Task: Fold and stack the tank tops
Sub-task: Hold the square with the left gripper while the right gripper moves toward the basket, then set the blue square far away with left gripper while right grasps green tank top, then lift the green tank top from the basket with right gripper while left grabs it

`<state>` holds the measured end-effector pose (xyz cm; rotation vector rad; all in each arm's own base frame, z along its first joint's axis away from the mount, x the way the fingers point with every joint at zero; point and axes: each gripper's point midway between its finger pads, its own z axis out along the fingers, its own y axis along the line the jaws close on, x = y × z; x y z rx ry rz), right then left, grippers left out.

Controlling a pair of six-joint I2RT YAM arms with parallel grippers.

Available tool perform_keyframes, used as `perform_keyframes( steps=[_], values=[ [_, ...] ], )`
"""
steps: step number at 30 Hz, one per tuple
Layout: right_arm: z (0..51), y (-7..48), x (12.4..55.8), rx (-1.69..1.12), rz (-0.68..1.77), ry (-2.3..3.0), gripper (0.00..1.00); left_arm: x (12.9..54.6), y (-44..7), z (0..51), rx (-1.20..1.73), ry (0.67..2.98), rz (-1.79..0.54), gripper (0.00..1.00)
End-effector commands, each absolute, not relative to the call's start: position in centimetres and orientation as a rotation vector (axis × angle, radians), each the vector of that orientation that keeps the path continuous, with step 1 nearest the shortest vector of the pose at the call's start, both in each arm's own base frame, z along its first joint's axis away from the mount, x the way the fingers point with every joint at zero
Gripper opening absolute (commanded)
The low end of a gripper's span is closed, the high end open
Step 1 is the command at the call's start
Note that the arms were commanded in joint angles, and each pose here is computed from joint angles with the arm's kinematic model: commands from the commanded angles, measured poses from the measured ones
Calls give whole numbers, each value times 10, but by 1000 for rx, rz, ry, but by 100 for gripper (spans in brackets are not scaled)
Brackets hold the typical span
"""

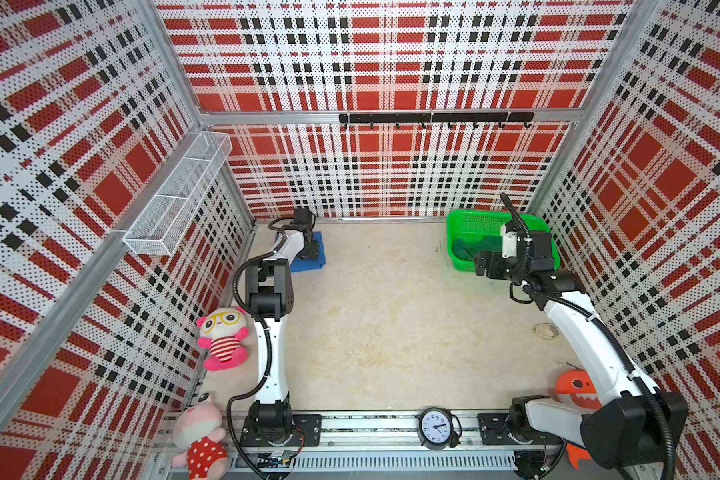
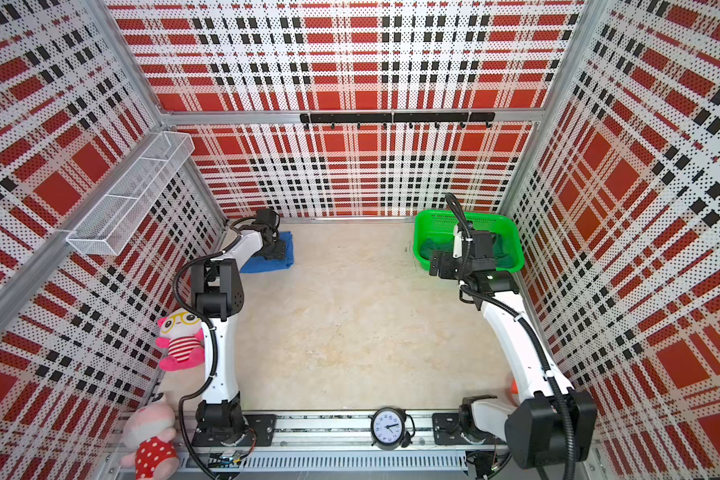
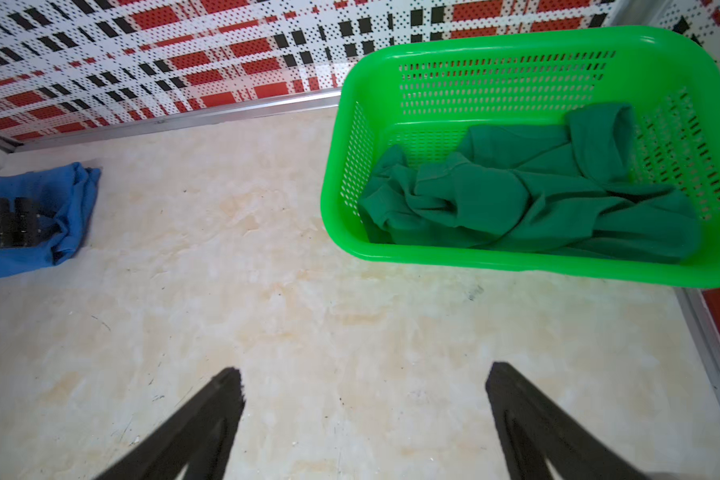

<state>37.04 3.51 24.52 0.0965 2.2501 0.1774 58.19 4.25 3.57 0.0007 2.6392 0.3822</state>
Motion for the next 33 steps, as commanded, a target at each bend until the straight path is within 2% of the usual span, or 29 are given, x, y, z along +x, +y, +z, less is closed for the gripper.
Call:
perform_keyframes(
  steps=[1,3,4,5,12,15,19,20,21,22,24,25,26,28,33],
  values=[
    [248,7,376,159,77,2265,95,557,62,-16,97,2802,442,81],
    [247,-16,388,223,-24,2268,95,561,65,-8,97,2784,471,85],
    [245,-28,397,245,-80,2272,95,563,67,0,91,2767,485,96],
    [244,-38,407,269,-118,2279,96,566,66,15,89,2738,497,98],
    [176,-65,490,336,-134,2428,96,576,26,169,29,2408,498,98],
    [144,-59,516,342,-74,2490,96,554,-8,221,-1,2305,456,98],
    [110,-51,539,364,8,2540,91,499,-87,253,93,2185,342,98],
    [103,-47,542,363,36,2562,87,485,-102,253,106,2173,301,98],
    [100,-42,545,361,84,2574,77,469,-120,249,114,2169,221,98],
    [101,-38,548,356,114,2577,61,452,-137,244,123,2164,131,98],
    [116,-37,550,353,127,2555,18,425,-164,234,109,2154,-56,98],
    [130,-39,551,351,114,2528,6,411,-179,231,104,2142,-170,98],
    [152,-40,552,344,103,2482,0,400,-191,223,102,2135,-266,100],
    [201,-43,548,320,83,2391,0,378,-214,219,111,2100,-436,99],
    [339,-18,512,198,127,2161,0,353,-231,217,73,2085,-584,98]
  ],
)
